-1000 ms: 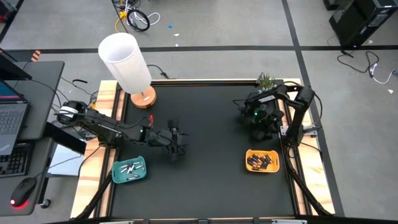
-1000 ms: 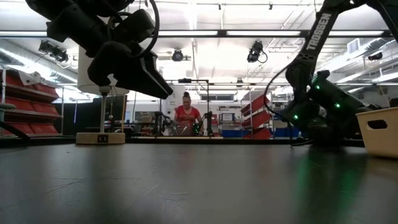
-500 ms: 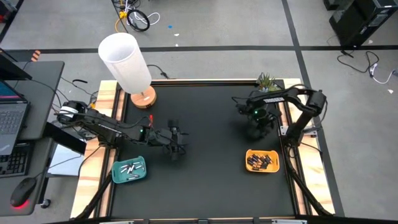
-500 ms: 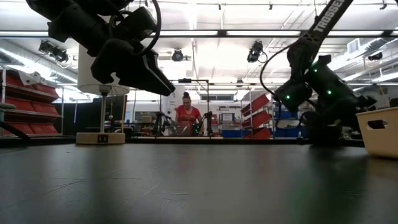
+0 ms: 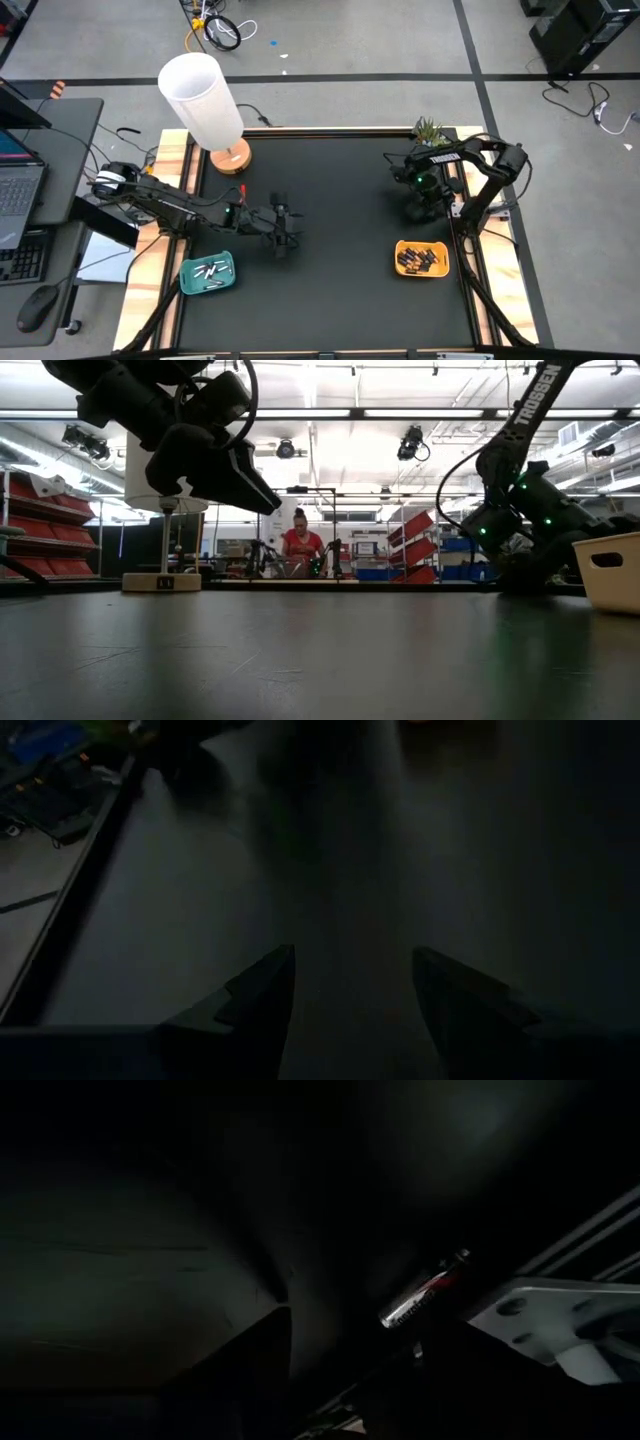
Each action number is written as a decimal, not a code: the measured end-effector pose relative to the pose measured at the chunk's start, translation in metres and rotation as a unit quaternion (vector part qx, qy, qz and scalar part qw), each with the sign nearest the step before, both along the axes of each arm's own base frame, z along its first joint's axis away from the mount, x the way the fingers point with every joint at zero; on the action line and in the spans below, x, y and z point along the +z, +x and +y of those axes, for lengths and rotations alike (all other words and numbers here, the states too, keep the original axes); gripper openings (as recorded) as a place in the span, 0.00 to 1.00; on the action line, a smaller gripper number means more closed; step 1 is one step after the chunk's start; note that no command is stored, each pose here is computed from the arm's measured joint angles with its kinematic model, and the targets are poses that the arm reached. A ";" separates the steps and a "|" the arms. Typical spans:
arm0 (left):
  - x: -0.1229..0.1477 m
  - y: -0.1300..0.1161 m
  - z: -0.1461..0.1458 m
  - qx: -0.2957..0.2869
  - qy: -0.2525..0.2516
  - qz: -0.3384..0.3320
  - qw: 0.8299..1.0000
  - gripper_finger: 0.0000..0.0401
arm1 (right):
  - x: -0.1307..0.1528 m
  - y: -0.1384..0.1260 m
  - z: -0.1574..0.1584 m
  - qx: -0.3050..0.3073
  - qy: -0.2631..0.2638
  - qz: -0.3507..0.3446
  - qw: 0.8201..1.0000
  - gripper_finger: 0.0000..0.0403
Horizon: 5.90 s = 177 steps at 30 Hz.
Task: Sort batteries
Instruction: Put the silver battery into the green bin
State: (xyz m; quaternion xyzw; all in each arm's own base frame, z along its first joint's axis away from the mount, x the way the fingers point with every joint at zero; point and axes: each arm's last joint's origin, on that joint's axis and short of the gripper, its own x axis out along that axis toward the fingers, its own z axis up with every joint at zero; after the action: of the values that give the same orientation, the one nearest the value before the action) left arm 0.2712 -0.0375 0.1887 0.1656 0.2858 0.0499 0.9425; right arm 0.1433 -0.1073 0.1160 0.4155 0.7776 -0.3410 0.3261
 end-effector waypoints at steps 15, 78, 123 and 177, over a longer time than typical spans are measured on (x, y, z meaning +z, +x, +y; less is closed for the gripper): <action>0.006 0.003 -0.003 0.000 -0.013 -0.037 0.999 0.54 | -0.009 -0.017 -0.006 -0.059 -0.002 0.004 0.998 0.50; 0.004 0.002 -0.003 0.003 -0.026 -0.029 0.999 0.54 | 0.015 0.028 -0.027 0.054 -0.084 -0.111 0.989 0.43; 0.003 0.002 -0.003 0.003 -0.029 -0.022 0.999 0.54 | 0.000 0.020 -0.009 0.128 -0.023 -0.079 0.988 0.04; 0.017 0.008 -0.004 0.050 -0.116 -0.120 0.985 0.54 | 0.014 0.138 0.128 0.347 -0.196 -0.365 0.842 0.48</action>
State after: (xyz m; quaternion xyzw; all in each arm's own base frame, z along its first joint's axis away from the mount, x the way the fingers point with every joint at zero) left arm 0.2797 -0.0420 0.2059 0.0338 0.1827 0.0829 0.9791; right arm 0.2811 0.0203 0.1299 0.1406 0.6128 -0.1743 0.7578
